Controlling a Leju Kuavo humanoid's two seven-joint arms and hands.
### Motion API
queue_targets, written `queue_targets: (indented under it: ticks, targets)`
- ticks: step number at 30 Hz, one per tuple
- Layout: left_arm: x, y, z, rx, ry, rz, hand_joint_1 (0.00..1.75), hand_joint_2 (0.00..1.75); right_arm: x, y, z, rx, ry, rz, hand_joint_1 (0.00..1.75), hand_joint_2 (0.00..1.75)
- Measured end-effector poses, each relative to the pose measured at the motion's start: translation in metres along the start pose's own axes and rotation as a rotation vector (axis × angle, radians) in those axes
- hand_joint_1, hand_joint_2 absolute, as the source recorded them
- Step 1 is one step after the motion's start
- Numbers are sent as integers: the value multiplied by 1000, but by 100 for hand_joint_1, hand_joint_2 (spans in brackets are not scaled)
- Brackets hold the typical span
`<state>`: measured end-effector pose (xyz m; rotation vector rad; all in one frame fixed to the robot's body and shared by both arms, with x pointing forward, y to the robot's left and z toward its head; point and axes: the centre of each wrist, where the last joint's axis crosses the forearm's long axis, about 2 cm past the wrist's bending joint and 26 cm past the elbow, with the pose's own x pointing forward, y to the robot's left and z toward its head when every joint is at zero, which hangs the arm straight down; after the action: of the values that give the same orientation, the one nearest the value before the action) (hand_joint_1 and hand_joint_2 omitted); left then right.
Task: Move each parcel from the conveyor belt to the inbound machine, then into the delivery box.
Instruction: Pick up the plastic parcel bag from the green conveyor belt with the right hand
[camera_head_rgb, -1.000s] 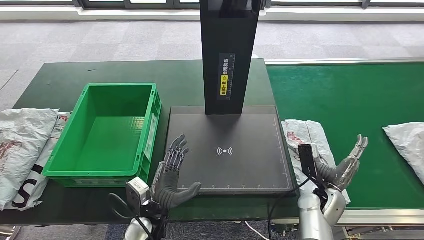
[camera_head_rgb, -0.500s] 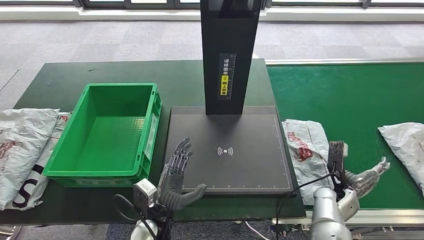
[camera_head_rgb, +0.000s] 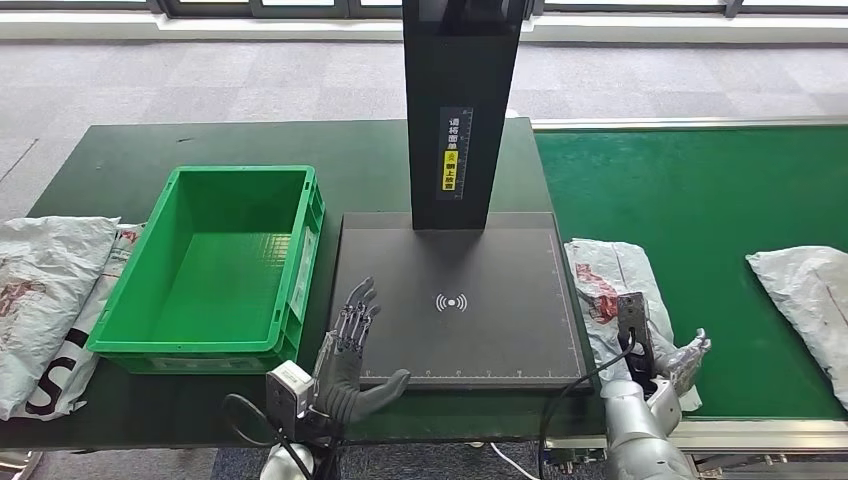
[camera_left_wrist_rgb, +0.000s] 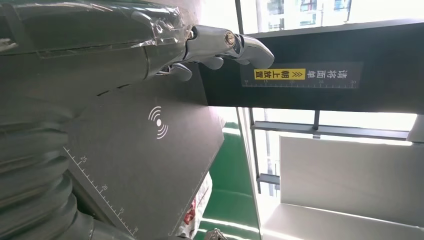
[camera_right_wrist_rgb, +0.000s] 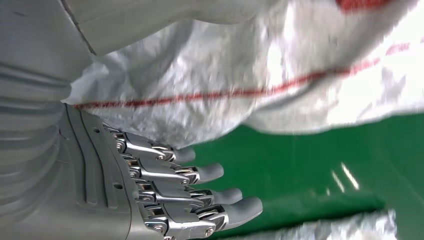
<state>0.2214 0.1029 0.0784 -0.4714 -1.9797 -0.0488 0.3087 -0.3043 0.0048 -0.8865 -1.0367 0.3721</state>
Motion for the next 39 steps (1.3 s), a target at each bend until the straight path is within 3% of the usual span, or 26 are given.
queue_targets:
  ticks: [13, 14, 17, 18, 23, 39]
  targets:
    - [-1, 3, 3, 8, 7, -17, 0, 175, 0, 10, 6, 150, -52, -41, 0, 175]
    - [-1, 3, 3, 8, 8, -18, 0, 175, 0, 10, 6, 170, -34, -34, 23, 175]
    - [-2, 3, 4, 7, 12, -19, 0, 175, 4, 11, 5, 253, 49, 22, 154, 175]
    - [-2, 3, 4, 6, 13, -20, 0, 175, 6, 11, 4, 278, 74, 44, 175, 175]
    - [-3, 4, 5, 6, 19, -27, 0, 175, 10, 11, 2, 334, 113, 101, 175, 175]
    - [-4, 4, 6, 18, 24, -27, 0, 175, 9, 10, 1, 316, 96, 112, 175, 175]
